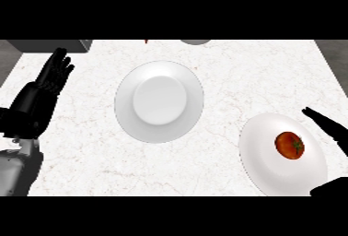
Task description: Pick the tomato from the plate and place it in the plate
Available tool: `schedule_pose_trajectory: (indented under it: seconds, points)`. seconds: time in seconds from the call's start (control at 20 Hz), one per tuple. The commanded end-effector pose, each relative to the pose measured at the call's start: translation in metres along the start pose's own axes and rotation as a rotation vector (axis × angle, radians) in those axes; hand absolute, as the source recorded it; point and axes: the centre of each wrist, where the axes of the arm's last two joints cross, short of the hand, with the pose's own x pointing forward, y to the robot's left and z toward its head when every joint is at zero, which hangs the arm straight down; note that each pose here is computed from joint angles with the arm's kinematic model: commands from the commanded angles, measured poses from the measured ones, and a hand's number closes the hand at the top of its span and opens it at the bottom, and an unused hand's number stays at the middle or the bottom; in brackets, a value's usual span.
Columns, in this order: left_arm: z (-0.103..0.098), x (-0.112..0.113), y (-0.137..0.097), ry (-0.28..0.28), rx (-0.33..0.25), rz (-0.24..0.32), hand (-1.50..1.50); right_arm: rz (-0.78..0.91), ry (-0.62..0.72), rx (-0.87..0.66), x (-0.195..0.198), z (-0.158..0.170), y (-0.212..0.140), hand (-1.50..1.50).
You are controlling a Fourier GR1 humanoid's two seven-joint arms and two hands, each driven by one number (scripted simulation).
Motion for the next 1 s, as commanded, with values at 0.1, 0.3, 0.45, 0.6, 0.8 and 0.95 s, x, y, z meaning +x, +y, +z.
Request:
schedule_pose_trajectory:
  seconds: [0.1,0.3,0.45,0.6,0.8,0.95]
  points:
    - [0.005,-0.002,-0.008,0.015,-0.012,0.016,0.0,0.039,0.084,0.037,0.002,-0.026,0.032,-1.5]
    - [0.004,-0.017,-0.007,-0.013,0.002,0.007,0.0,0.032,0.112,0.057,-0.019,-0.024,0.027,-1.5]
    - [-0.007,0.003,0.01,0.001,-0.003,0.006,0.0,0.046,0.105,0.076,-0.039,-0.044,0.026,-1.5]
    - [0.004,-0.015,-0.009,0.005,0.002,-0.001,0.0,0.038,0.107,0.094,-0.037,-0.046,0.05,-1.5]
    - [0.002,0.006,-0.001,0.017,-0.001,0.008,0.0,0.036,0.11,0.138,-0.045,-0.057,0.049,-1.5]
    - [0.005,0.0,-0.004,0.009,0.007,0.009,0.0,0.06,0.138,0.119,-0.055,-0.056,0.063,-1.5]
